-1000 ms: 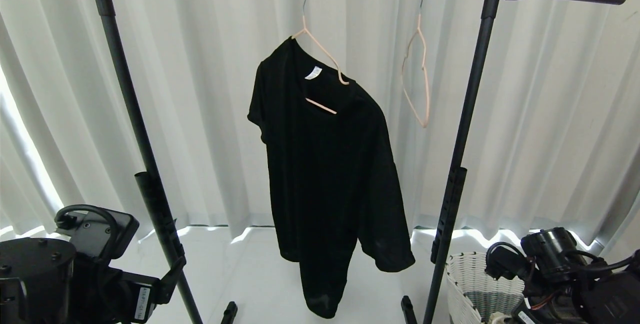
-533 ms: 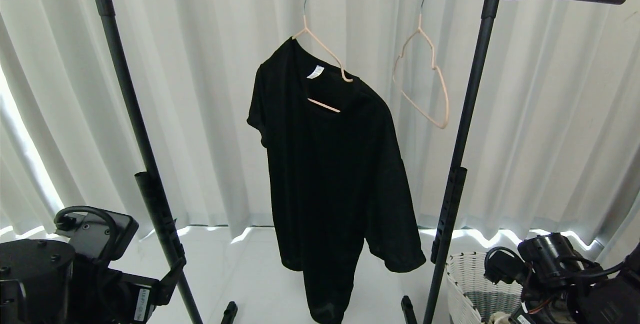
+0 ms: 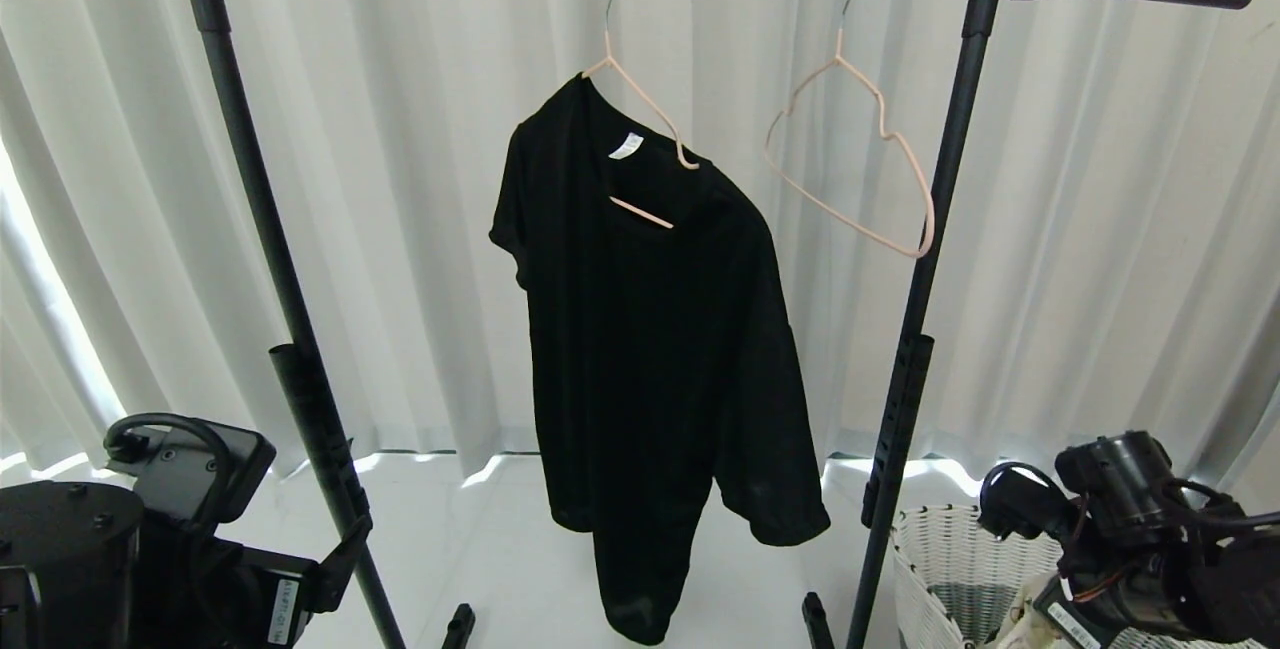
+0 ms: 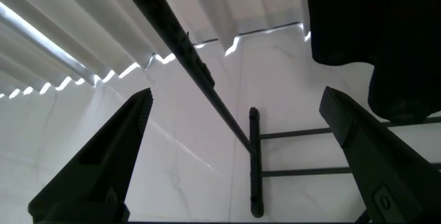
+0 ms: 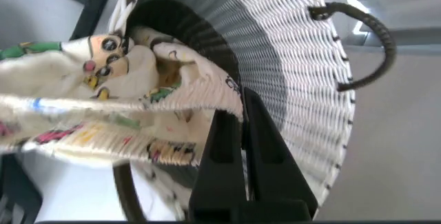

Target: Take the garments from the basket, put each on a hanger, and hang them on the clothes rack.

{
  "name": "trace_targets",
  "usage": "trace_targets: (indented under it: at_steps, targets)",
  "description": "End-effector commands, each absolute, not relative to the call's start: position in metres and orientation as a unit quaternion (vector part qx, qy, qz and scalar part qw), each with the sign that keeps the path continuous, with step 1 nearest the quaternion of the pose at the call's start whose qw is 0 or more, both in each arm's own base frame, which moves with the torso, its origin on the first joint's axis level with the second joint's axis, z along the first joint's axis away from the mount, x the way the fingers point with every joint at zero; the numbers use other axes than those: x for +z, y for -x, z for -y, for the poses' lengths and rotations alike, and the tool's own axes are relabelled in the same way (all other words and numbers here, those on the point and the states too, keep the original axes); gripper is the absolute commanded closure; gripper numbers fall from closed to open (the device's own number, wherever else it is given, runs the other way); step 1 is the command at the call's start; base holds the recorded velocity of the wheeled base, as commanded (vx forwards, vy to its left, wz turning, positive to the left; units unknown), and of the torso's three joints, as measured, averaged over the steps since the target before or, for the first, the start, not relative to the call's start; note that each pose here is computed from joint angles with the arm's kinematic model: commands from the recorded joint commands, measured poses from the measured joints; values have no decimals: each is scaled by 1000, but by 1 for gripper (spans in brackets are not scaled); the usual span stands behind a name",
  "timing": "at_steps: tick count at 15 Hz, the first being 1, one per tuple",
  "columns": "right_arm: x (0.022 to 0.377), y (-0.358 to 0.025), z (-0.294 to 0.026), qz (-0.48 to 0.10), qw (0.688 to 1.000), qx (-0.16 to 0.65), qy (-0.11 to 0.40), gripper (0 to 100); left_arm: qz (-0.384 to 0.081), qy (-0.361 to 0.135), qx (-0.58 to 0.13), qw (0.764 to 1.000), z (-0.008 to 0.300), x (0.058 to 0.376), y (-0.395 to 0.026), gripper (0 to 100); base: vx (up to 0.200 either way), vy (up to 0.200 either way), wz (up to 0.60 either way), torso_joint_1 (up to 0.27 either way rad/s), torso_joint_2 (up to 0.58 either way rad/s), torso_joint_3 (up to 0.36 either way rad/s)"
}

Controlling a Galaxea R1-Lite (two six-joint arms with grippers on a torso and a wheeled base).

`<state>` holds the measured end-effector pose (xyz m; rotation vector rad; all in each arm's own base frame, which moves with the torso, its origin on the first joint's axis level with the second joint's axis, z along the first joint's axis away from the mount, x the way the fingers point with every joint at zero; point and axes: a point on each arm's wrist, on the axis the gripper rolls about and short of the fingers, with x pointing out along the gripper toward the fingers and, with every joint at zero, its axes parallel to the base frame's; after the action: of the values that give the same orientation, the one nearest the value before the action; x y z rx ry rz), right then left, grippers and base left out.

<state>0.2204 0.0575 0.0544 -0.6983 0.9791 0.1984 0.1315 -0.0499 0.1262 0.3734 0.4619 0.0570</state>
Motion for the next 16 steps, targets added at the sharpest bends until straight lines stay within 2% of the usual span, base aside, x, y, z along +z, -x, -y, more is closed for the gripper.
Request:
trace_targets:
  at_steps: [1, 3, 7, 14, 16]
  targets:
    - [137, -225, -62, -398, 857, 88, 316, 100, -224, -184, 22, 957, 51, 127, -130, 0, 0, 0, 0, 0, 0, 0]
    - [178, -217, -69, -387, 862, 99, 314, 100, -223, -185, 17, 957, 52, 127, -129, 0, -200, 0, 0, 2, 0, 5]
    - [222, -193, -84, -363, 869, 132, 309, 100, -216, -180, 16, 960, 51, 129, -127, 0, -200, 0, 0, 5, 4, 1]
    - [258, -185, -100, -332, 872, 167, 318, 100, -202, -174, 13, 964, 50, 133, -122, 0, -200, 0, 0, 0, 2, 2]
    - [263, -186, -107, -320, 874, 178, 319, 100, -190, -171, -21, 967, 58, 137, -120, 0, -100, 0, 0, -1, 1, -1]
